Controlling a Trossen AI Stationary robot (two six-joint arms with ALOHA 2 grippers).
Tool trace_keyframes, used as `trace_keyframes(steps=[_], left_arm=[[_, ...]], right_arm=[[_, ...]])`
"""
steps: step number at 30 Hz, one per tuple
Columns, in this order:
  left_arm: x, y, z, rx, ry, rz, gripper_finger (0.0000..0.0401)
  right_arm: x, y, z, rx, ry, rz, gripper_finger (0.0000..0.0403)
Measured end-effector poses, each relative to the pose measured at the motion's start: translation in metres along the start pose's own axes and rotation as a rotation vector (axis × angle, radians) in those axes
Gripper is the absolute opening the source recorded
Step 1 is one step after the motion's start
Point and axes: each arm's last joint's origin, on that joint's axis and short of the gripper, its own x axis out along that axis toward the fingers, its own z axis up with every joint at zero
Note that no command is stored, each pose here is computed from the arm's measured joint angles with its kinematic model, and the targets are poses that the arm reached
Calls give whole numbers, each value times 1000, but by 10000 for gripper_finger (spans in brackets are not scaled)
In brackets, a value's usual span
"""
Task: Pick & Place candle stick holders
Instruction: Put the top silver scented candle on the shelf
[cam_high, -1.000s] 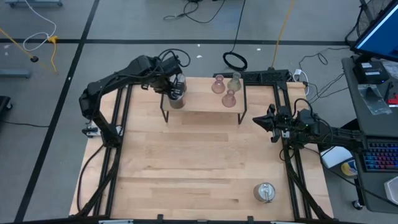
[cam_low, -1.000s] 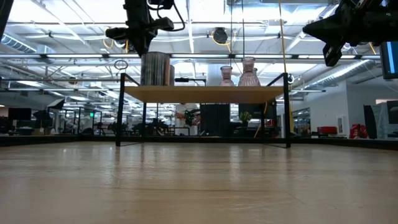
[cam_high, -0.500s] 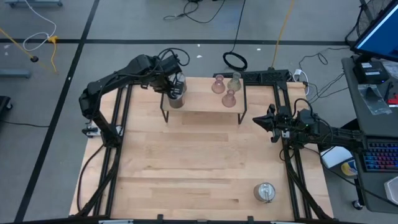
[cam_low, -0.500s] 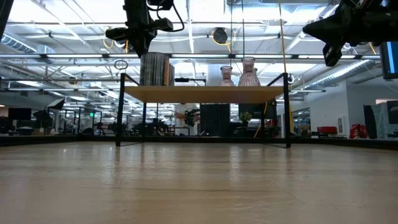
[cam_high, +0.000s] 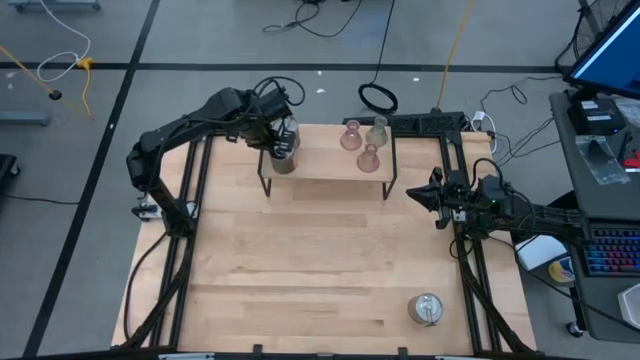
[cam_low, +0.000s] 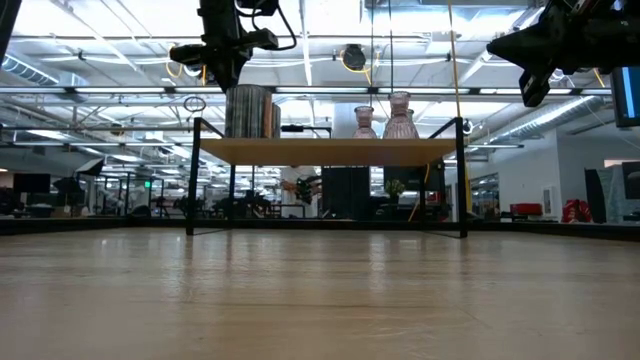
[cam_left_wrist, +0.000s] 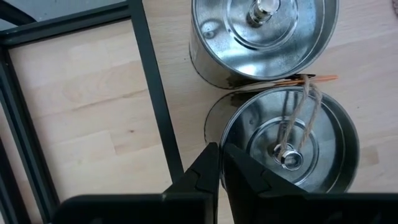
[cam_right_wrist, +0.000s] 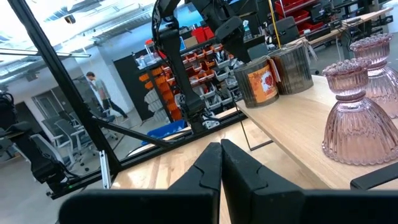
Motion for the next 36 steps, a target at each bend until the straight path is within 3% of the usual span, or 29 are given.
trace_keyframes(steps=[14,22,28,36], left_arm=[[-26,13,-3,-47,-75,-66,24],[-43,-12,-8,41,-193,-303,22],[-22,-30,-9,95,-142,-285,5],[-5,-34,-4,98,-106,-231,3]], right_arm=[[0,0,0,0,0,0,0],[0,0,0,0,0,0,0],[0,0,0,1,0,1,0],[0,0,0,19,1,3,0]])
